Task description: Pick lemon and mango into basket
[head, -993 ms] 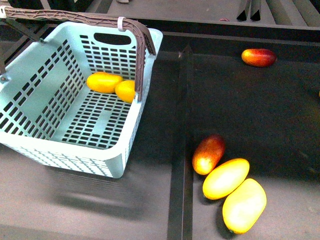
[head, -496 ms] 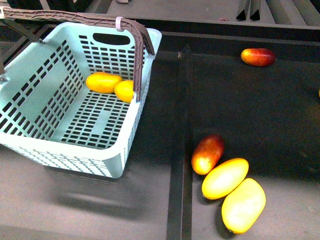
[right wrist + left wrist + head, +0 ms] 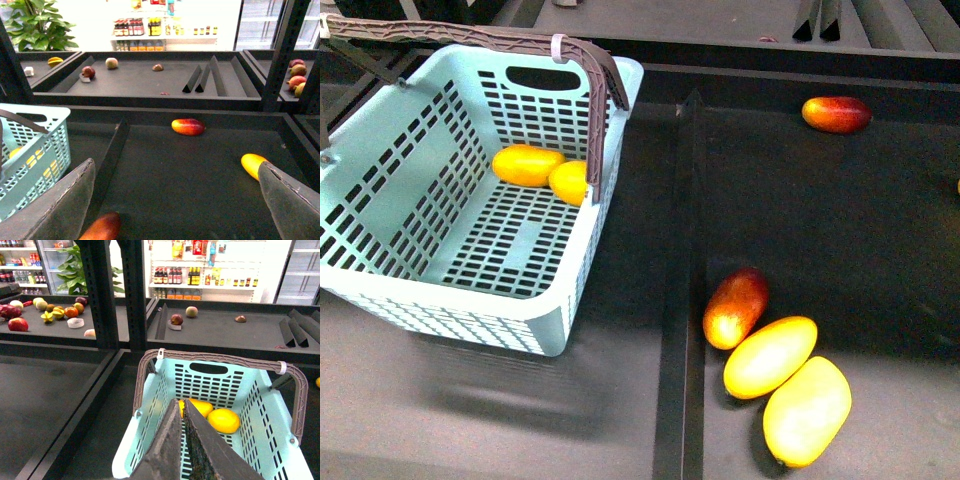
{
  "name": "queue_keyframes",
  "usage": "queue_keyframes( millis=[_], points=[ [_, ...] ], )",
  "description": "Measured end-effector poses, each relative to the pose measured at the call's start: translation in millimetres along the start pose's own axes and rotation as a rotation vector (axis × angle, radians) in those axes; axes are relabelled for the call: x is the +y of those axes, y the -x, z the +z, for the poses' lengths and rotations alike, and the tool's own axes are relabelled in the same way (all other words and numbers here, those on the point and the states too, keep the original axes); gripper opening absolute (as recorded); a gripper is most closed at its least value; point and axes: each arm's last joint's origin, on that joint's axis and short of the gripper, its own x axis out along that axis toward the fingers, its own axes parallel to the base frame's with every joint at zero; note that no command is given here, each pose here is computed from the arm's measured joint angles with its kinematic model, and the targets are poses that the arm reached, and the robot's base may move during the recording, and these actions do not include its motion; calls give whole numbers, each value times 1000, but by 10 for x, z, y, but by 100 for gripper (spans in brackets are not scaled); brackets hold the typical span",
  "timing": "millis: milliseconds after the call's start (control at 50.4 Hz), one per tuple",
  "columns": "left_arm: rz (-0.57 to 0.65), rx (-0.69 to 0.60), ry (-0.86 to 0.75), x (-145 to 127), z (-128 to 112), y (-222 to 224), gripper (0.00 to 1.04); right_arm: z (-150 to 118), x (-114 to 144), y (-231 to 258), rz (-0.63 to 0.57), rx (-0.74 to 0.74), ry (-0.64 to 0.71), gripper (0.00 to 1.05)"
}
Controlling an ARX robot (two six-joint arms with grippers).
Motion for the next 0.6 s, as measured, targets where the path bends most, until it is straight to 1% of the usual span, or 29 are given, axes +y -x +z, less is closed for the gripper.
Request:
queue_keyframes(
  millis=[596],
  points=[
    [0, -2, 0, 0, 6, 178, 3, 0, 0, 0, 0, 0, 0, 96]
  ],
)
